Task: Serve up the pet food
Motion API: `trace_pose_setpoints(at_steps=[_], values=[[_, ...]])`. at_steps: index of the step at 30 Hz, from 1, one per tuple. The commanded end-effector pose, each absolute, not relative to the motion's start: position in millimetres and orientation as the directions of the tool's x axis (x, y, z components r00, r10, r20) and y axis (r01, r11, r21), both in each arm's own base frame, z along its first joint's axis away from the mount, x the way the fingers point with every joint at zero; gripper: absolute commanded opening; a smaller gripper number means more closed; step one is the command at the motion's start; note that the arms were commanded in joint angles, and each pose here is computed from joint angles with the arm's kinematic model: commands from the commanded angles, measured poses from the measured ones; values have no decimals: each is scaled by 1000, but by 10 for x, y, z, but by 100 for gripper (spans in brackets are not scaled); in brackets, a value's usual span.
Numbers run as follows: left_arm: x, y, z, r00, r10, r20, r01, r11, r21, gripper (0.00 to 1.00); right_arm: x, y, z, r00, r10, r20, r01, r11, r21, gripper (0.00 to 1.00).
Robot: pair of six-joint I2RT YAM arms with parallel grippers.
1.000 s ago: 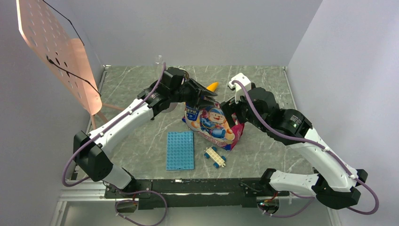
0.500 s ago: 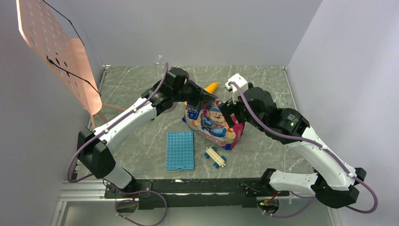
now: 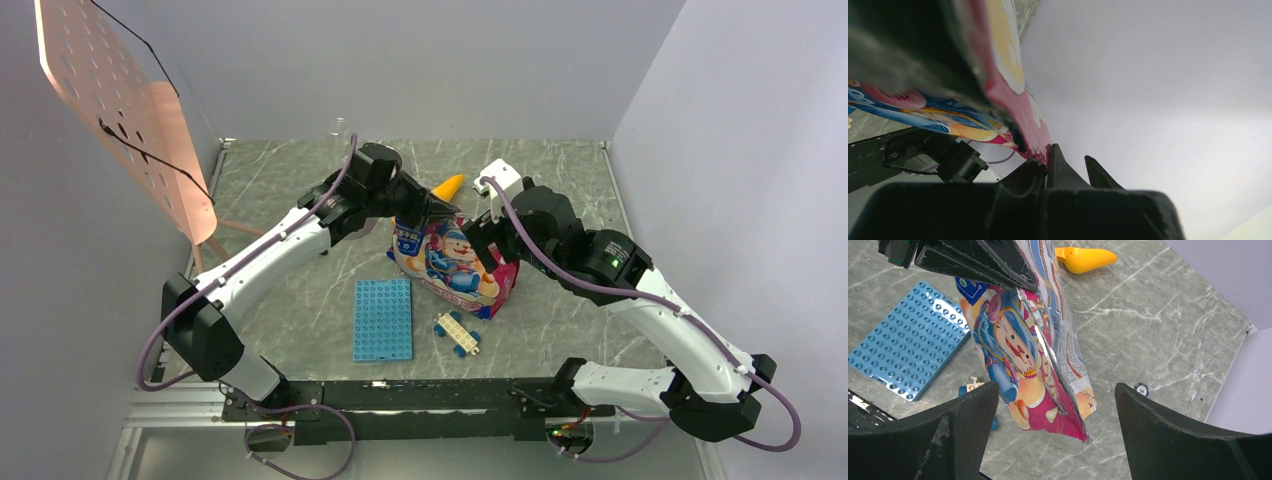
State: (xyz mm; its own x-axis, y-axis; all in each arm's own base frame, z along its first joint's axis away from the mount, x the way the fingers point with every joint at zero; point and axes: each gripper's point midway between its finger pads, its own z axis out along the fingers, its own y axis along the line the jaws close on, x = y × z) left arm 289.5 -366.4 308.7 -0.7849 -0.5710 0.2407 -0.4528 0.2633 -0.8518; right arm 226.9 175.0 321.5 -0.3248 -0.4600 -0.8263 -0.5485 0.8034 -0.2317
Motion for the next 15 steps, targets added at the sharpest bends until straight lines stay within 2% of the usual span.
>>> trace_pose_setpoints(at_steps=[1,6,11,15], values=[[2897,-3630,3299,-787,-569,239,-412,197,-890,1,2296,1719,3361,-296,-420,-858,-520,824,-223,90],[2859,-3681,3288,-803,-537,259,-424,210,-881,27,2260,1666,3350,-300,-416,-858,-514,828,-222,90],[2830,-3673,3344,-809,-528,257,-416,207,-885,42,2237,1581,3367,-301,-424,-854,-499,833,-238,90],[2776,-3648,3347,-814,-518,263,-422,215,-881,48,2212,1553,3457,-295,-400,-868,-492,842,-221,90]])
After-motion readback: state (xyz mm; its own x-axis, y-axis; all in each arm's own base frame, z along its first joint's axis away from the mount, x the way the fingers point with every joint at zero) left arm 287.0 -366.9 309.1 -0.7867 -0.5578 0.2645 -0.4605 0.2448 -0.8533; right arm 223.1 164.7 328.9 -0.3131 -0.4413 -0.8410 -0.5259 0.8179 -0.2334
